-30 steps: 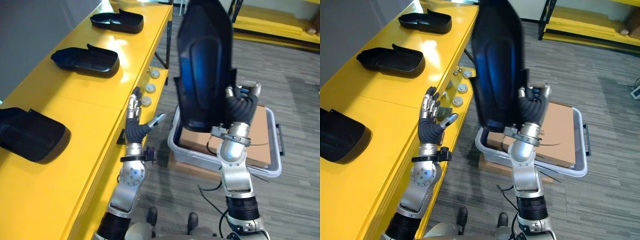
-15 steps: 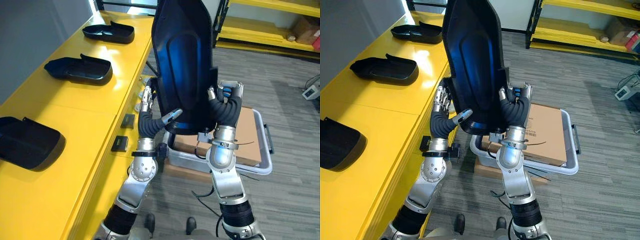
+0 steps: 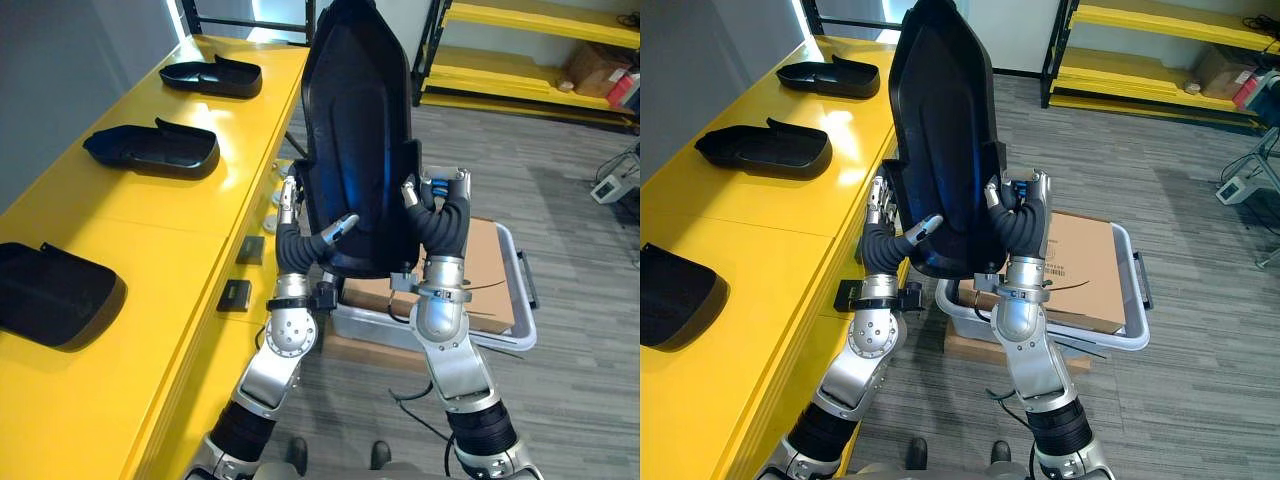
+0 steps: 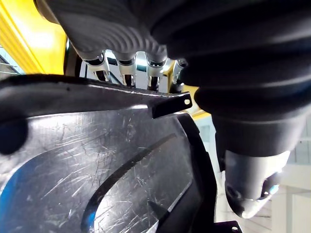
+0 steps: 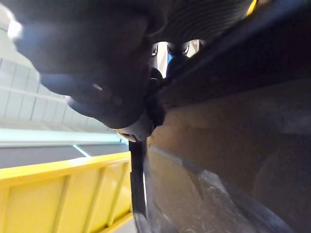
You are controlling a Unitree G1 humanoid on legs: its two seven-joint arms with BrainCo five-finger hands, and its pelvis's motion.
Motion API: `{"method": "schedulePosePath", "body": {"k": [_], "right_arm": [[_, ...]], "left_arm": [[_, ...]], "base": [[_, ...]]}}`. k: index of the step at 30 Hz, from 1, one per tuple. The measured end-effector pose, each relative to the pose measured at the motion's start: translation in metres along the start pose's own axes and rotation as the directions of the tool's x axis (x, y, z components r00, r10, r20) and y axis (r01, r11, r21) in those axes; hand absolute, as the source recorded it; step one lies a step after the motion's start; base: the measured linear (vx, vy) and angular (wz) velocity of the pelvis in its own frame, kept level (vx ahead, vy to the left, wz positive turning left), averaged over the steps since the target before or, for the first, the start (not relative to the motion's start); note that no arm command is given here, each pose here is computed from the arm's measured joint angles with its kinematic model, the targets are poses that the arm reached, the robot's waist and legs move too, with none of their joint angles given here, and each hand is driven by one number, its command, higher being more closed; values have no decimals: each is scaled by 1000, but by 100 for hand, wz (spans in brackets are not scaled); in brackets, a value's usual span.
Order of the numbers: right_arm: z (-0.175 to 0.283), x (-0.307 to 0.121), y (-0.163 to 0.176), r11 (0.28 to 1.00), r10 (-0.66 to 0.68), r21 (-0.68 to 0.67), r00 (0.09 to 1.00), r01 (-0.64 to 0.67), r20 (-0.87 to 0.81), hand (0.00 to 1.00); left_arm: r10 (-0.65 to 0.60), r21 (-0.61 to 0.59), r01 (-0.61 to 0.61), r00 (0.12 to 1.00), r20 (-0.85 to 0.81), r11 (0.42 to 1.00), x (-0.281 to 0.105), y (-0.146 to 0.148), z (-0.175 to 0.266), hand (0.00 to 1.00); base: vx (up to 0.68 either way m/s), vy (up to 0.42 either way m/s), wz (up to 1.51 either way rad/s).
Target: Walk over and take plastic housings, then place them on the shelf
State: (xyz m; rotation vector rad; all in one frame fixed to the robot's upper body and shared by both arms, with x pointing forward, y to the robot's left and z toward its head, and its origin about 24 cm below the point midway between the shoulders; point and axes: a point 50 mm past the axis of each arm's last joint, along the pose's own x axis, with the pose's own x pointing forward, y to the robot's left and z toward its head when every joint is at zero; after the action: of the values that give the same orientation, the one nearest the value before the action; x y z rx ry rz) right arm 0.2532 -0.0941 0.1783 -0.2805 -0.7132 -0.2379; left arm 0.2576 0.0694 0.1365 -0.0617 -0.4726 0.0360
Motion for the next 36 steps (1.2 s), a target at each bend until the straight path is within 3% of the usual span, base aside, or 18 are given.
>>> {"method": "schedulePosePath", "body": {"k": [16,25,36], "right_arm": [[-27,-22,6,997,33,-67,990,-43,-139,100],[-36,-16,-15,991,-90,-114,982,71,-165,100],[-23,-12,-16,993,-95,-80,989,86,-117,100]], "left_arm": [[92,2,-92,993,-75,996,-15,16,-11,0],[159,20,-158,983,-94,987,-23,33,-13,0],[152,-23,-156,979,-135,987,-27,36,-17,0]], "base": [[-15,-3,5],[0,0,0],[-15,-2,0]]}}
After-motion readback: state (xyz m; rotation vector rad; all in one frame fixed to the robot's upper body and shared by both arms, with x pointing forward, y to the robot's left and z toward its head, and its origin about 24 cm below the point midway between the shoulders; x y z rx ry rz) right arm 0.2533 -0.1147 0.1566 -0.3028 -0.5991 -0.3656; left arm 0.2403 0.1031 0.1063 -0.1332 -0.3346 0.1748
